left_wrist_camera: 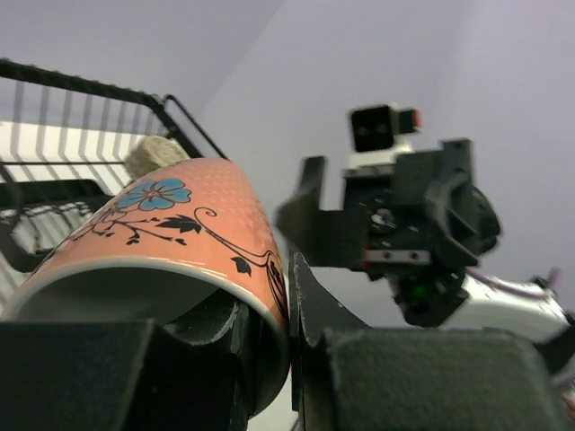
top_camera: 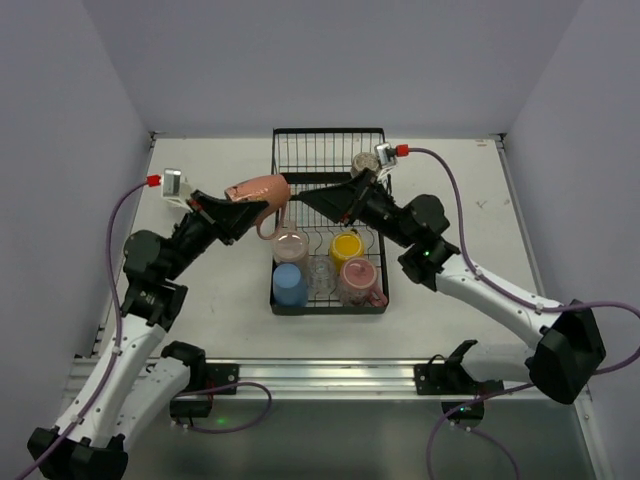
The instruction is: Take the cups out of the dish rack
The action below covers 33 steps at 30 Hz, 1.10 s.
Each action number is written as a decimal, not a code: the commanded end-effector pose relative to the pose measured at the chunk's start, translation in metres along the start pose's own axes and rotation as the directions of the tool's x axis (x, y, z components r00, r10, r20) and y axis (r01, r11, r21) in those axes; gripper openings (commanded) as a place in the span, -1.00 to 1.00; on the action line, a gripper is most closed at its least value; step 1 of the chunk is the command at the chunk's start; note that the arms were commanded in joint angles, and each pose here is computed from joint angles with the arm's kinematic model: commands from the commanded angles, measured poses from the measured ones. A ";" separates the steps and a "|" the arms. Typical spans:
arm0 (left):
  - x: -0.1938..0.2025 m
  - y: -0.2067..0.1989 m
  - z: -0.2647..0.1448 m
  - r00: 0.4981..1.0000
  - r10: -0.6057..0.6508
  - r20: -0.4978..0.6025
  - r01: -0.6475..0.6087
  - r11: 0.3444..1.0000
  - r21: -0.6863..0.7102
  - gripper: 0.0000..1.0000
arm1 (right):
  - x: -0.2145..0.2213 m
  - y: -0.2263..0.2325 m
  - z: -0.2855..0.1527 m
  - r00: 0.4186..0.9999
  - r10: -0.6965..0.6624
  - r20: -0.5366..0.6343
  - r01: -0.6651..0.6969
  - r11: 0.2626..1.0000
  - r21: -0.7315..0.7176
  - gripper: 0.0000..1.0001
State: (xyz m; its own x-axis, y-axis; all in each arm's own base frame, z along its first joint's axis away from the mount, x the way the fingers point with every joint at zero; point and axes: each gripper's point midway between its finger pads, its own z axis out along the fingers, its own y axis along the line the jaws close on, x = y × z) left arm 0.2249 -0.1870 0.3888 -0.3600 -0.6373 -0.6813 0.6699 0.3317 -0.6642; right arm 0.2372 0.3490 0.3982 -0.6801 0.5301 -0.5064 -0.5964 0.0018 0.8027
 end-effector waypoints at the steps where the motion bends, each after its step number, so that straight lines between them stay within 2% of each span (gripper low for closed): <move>1: -0.061 0.000 0.010 0.973 0.207 0.105 -0.184 0.964 -0.193 -1.00 | -0.022 0.040 -0.017 0.995 -0.081 0.061 0.086 0.992 -0.089 0.98; 2: -0.051 0.030 0.003 0.971 0.239 -0.002 -0.226 0.915 -0.333 -1.00 | -0.026 0.051 -0.024 0.990 -0.124 0.067 0.129 0.988 -0.084 0.98; 3: -0.053 0.052 0.005 0.970 0.238 -0.043 -0.233 0.874 -0.426 -1.00 | -0.033 0.059 -0.026 0.983 -0.169 0.073 0.174 0.983 -0.064 0.98; 4: -0.082 0.048 0.005 0.956 0.293 -0.007 -0.257 0.825 -0.503 -1.00 | -0.026 0.041 -0.030 0.969 -0.246 0.013 0.245 0.969 0.031 0.98; 5: -0.086 0.060 0.001 0.945 0.321 -0.059 -0.298 0.771 -0.563 -1.00 | -0.028 0.041 -0.035 0.958 -0.288 0.001 0.288 0.956 0.056 0.98; 6: -0.076 0.088 -0.005 0.949 0.281 -0.145 -0.306 0.695 -0.651 -1.00 | -0.033 0.055 -0.044 0.944 -0.331 0.009 0.329 0.942 0.061 0.98; 7: -0.092 0.089 -0.009 0.940 0.313 -0.134 -0.315 0.645 -0.696 -1.00 | -0.029 0.041 -0.054 0.921 -0.387 -0.045 0.389 0.913 0.125 0.98; 8: -0.093 0.098 -0.011 0.930 0.327 -0.169 -0.344 0.608 -0.715 -1.00 | -0.031 0.041 -0.061 0.907 -0.418 -0.053 0.421 0.895 0.149 0.98; 9: -0.088 0.113 -0.013 0.929 0.305 -0.210 -0.354 0.568 -0.743 -1.00 | -0.039 0.050 -0.073 0.889 -0.456 -0.035 0.455 0.874 0.173 0.98; 10: -0.093 0.118 -0.013 0.925 0.311 -0.219 -0.361 0.536 -0.763 -1.00 | -0.034 0.037 -0.084 0.866 -0.489 -0.100 0.499 0.838 0.220 0.98; 12: -0.083 0.145 -0.013 0.916 0.272 -0.294 -0.394 0.478 -0.785 -1.00 | -0.040 0.044 -0.100 0.839 -0.533 -0.110 0.542 0.800 0.256 0.98; 15: -0.068 0.181 -0.011 0.904 0.207 -0.373 -0.426 0.421 -0.800 -1.00 | -0.031 0.025 -0.125 0.803 -0.555 -0.217 0.596 0.735 0.323 0.98; 20: -0.043 0.246 -0.013 0.883 0.092 -0.460 -0.461 0.349 -0.816 -1.00 | -0.018 0.010 -0.150 0.785 -0.557 -0.271 0.619 0.706 0.343 0.98; 23: -0.030 0.270 -0.010 0.878 0.031 -0.479 -0.456 0.363 -0.813 -1.00 | -0.009 0.001 -0.158 0.788 -0.543 -0.291 0.616 0.707 0.347 0.98; 27: -0.012 0.308 -0.008 0.853 -0.045 -0.520 -0.480 0.325 -0.815 -1.00 | 0.011 -0.013 -0.161 0.805 -0.502 -0.316 0.589 0.743 0.319 0.98; 33: 0.013 0.353 -0.013 0.804 -0.144 -0.577 -0.530 0.265 -0.805 -1.00 | 0.019 -0.026 -0.163 0.807 -0.483 -0.340 0.583 0.744 0.325 0.98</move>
State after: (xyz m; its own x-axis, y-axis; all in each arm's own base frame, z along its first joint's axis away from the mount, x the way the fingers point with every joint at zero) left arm 0.4236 -0.0728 0.1229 -0.7951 -0.1921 -0.5752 -0.1746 0.9809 -0.0863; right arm 0.1751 0.2186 0.3147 -0.4139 0.1464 -0.8985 -0.6768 0.6106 0.4112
